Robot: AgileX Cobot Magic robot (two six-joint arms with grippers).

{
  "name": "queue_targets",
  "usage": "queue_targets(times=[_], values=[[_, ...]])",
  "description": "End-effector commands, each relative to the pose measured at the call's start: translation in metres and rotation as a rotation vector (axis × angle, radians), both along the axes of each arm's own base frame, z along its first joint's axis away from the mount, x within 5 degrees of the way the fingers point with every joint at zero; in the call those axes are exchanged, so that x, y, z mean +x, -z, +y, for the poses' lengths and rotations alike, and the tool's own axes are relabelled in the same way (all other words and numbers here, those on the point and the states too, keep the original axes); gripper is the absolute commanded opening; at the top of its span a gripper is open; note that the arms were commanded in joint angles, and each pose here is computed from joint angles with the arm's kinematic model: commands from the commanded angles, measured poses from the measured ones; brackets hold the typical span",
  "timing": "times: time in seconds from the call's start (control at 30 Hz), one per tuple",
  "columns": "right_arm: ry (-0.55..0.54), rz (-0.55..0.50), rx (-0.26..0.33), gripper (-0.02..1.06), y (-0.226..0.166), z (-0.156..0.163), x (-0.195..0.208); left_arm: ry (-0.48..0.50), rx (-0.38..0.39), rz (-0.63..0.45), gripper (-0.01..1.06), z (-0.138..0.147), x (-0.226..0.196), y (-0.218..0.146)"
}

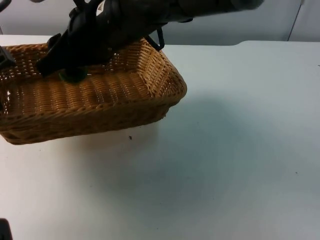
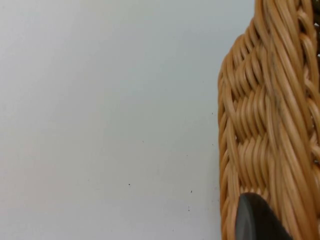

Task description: Pick up the basket with the left hand and place the ball into the basket with the right hand.

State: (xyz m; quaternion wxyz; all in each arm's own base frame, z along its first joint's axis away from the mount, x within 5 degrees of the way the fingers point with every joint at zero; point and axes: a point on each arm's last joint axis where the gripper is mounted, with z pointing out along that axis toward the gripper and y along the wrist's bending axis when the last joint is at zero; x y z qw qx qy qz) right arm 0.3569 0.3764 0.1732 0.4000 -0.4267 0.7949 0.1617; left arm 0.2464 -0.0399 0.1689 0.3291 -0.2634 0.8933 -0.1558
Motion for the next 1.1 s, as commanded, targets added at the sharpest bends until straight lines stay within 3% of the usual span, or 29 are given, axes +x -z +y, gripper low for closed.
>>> queue_targets(times=[0.0, 0.33, 0.4, 0.43, 0.47, 0.5, 0.53, 0.67, 0.8, 0.87, 0.97, 1.07], values=[[0.002, -0.008, 0.015, 0.58, -0.001, 0.003, 0.0, -0.032, -0.018, -0.047, 0.0, 0.002, 0.002, -0.005], [0.003, -0.004, 0.02, 0.54, -0.007, 0.003, -0.001, -0.032, -0.018, -0.047, 0.0, 0.002, 0.002, -0.005], [-0.01, -0.032, 0.015, 0.39, -0.019, 0.002, -0.002, -0.032, -0.018, -0.047, 0.0, 0.002, 0.002, -0.005], [-0.015, -0.075, 0.012, 0.19, -0.034, -0.004, 0.0, -0.032, -0.018, -0.047, 0.0, 0.002, 0.002, -0.005], [-0.019, -0.096, 0.004, 0.07, -0.042, -0.006, 0.0, -0.032, -0.018, -0.047, 0.0, 0.002, 0.002, -0.005], [-0.019, -0.096, 0.004, 0.07, -0.042, -0.006, 0.0, -0.032, -0.018, -0.047, 0.0, 0.002, 0.002, -0.005], [0.006, -0.106, 0.011, 0.0, -0.051, -0.013, 0.004, -0.032, -0.018, -0.047, 0.0, 0.002, 0.002, -0.005], [0.123, -0.105, -0.005, 0.0, -0.07, -0.038, 0.017, -0.032, -0.018, -0.047, 0.0, 0.002, 0.002, -0.005], [0.257, -0.095, -0.111, 0.0, -0.093, -0.087, 0.036, -0.032, -0.018, -0.047, 0.0, 0.002, 0.002, -0.005], [0.295, -0.092, -0.129, 0.0, -0.103, -0.103, 0.04, -0.032, -0.018, -0.047, 0.0, 0.002, 0.002, -0.005], [0.388, -0.097, -0.132, 0.0, -0.127, -0.143, 0.05, -0.032, -0.018, -0.047, 0.0, 0.002, 0.002, -0.005], [0.428, -0.108, -0.124, 0.0, -0.141, -0.162, 0.053, -0.032, -0.018, -0.047, 0.0, 0.002, 0.002, -0.005]])
